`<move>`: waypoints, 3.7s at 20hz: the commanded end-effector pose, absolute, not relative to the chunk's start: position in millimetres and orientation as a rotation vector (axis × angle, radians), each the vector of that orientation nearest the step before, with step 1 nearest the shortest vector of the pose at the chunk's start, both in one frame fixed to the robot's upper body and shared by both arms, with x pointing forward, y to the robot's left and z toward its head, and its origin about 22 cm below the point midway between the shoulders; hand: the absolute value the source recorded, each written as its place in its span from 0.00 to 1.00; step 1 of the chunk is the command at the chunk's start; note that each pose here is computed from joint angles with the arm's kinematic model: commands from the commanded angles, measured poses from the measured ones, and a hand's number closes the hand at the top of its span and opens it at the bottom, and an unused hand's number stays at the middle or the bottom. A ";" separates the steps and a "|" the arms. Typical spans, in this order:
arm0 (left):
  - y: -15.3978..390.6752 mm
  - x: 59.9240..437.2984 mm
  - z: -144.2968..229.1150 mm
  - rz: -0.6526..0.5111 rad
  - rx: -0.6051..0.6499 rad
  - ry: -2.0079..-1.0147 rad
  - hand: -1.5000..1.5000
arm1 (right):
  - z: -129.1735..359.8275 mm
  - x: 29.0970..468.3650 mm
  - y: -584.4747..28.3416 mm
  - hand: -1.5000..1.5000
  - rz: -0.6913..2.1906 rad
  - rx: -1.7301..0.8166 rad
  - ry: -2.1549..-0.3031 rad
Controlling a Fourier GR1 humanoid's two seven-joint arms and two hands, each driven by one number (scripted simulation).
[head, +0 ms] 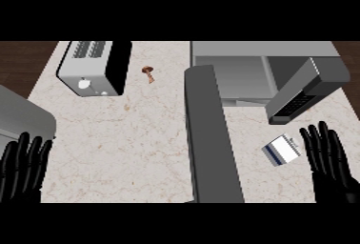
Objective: Pick up the milk, place it into the microwave and close the microwave
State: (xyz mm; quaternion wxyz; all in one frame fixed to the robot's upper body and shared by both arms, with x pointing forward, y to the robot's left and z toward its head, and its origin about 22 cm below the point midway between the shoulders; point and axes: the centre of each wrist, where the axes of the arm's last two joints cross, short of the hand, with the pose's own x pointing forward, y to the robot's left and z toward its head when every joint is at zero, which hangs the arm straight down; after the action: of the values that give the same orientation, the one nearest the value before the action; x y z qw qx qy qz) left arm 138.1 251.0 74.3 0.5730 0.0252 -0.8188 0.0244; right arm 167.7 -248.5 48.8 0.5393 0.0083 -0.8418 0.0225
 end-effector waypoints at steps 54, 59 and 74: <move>262.9 98.8 53.4 0.048 0.045 -1.936 0.00 | -136.5 227.3 -382.4 0.00 0.104 -0.133 -1.735; 276.0 101.7 55.9 0.055 0.060 -1.935 0.00 | -156.9 224.6 -343.2 0.00 0.083 -0.099 -1.707; 259.7 90.1 59.5 0.058 0.046 -1.918 0.00 | -150.2 222.1 -363.9 1.00 -0.116 0.085 -1.822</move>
State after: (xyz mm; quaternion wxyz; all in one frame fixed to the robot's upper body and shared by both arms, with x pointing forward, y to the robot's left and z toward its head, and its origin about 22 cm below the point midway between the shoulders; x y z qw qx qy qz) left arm 94.0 262.3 53.8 0.5750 0.0172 -0.8176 0.0233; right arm 235.3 -358.0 -144.8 0.6587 -0.0458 -0.7509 -0.0141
